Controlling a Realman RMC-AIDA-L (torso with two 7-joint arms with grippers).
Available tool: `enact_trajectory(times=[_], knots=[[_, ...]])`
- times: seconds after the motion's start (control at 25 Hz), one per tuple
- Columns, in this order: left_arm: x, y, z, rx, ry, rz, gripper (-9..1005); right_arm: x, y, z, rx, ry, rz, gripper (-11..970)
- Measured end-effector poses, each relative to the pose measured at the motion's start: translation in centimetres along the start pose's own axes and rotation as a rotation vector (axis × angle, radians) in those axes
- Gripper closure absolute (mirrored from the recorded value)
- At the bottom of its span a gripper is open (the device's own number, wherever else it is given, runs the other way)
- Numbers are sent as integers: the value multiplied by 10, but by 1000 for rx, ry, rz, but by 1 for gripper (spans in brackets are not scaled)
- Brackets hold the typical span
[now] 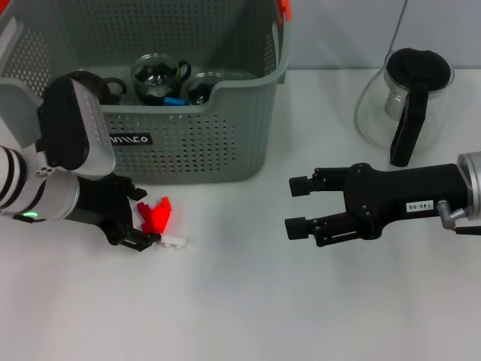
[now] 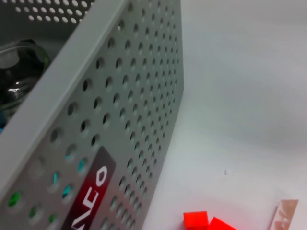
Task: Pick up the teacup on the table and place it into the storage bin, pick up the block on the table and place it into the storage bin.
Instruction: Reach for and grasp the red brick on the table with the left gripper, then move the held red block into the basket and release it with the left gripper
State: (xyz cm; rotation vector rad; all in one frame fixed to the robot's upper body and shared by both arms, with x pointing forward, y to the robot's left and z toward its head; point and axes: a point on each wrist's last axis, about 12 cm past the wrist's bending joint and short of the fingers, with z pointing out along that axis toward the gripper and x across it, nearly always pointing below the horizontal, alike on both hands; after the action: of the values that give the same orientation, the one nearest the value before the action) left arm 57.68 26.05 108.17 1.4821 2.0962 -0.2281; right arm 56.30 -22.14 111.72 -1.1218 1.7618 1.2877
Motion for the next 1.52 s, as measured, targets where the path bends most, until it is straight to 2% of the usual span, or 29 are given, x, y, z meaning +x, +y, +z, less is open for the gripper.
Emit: enact_trajectory(times=[1.16,1.52], knots=[[-1,-1,4,20,53,2,294,-1,-2,-2,13,-9,-4,48],[-4,1,-12,38,48,-10,315,-1,-2,-3,15,-10,-6,48]])
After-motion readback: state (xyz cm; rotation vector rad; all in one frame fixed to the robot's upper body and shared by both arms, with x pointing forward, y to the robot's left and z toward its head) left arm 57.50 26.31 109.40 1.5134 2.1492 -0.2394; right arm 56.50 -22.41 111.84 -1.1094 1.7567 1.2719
